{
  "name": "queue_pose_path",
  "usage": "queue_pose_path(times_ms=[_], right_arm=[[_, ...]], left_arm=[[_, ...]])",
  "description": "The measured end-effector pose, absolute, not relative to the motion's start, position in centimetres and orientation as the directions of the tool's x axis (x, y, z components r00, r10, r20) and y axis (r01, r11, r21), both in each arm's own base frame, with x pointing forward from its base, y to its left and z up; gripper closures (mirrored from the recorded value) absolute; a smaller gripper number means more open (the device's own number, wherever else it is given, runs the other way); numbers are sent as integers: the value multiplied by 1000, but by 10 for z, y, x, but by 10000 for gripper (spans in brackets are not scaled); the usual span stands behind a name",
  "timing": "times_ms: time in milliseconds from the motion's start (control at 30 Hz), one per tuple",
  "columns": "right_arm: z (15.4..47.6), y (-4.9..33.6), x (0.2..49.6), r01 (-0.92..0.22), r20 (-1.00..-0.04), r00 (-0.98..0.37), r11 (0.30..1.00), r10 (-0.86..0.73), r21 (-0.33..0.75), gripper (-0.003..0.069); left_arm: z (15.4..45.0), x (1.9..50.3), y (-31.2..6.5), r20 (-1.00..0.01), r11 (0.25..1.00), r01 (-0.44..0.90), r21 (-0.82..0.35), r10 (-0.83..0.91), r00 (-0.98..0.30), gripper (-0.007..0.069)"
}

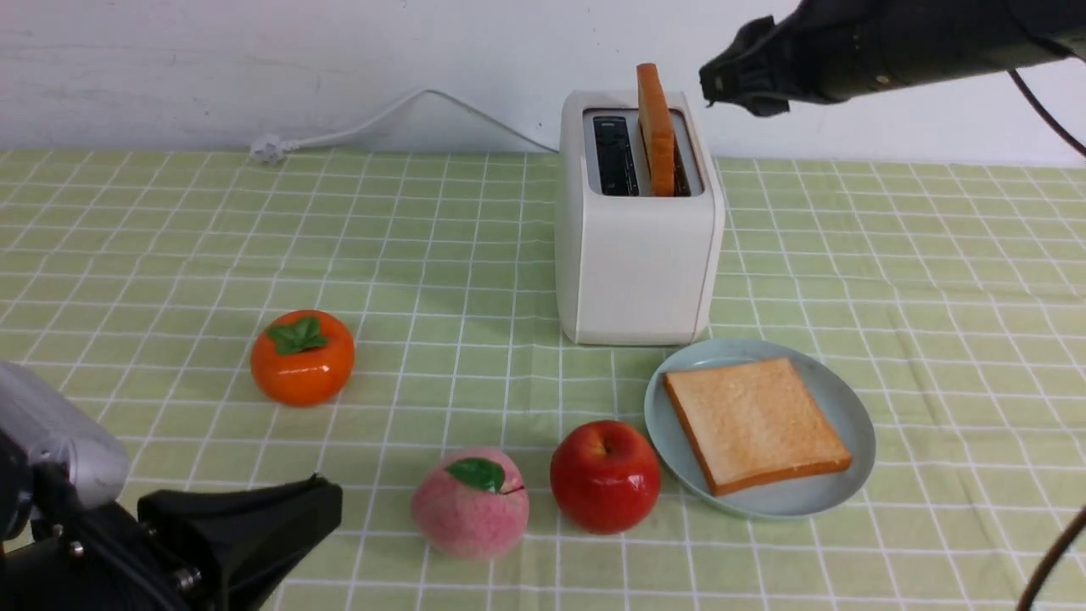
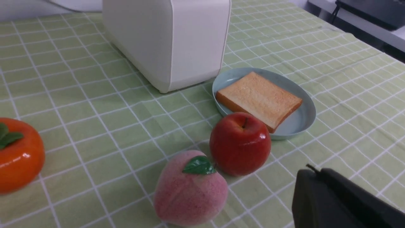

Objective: Take toasted bread from bread machine on green coffee tablecloth place on plate.
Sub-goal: 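Grasp the toast slice in the toaster and pull it up out of the slot with the right gripper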

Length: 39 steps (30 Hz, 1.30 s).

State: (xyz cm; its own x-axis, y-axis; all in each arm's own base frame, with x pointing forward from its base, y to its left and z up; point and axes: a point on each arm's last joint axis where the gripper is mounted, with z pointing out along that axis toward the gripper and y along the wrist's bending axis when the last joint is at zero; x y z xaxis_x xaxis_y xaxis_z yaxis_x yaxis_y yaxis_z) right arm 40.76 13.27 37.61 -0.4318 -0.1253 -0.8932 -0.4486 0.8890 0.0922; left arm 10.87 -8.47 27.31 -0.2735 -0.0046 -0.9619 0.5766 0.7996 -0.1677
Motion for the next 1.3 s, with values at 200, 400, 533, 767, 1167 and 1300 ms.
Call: queue_pose_path(times_ms=[200,400,533,767,1167,1300], right_arm=[[335,143,450,-406,-865,-495,902,-83,146,15],[306,148,472,-375,-864,-501,912,-47,168,53],[300,148,478,-361,-875,-483,918,-35,163,129],[293,149,482,-356,-874,-485,920,-30,166,309],[296,153,482,-352,-884,-467,919,-8,178,533],[297,152,482,-351,-888,-460,919,-5,177,533]], left_arm=[[274,109,-84,-965,802,573,-168,-15,-262,638],[275,110,-84,-967,804,570,-168,-23,-253,638],[276,110,-84,-967,804,570,-167,-23,-252,638],[276,110,-84,-968,805,569,-168,-25,-250,638],[276,110,-84,-969,806,567,-167,-30,-244,638],[277,110,-84,-970,807,566,-167,-32,-240,638]])
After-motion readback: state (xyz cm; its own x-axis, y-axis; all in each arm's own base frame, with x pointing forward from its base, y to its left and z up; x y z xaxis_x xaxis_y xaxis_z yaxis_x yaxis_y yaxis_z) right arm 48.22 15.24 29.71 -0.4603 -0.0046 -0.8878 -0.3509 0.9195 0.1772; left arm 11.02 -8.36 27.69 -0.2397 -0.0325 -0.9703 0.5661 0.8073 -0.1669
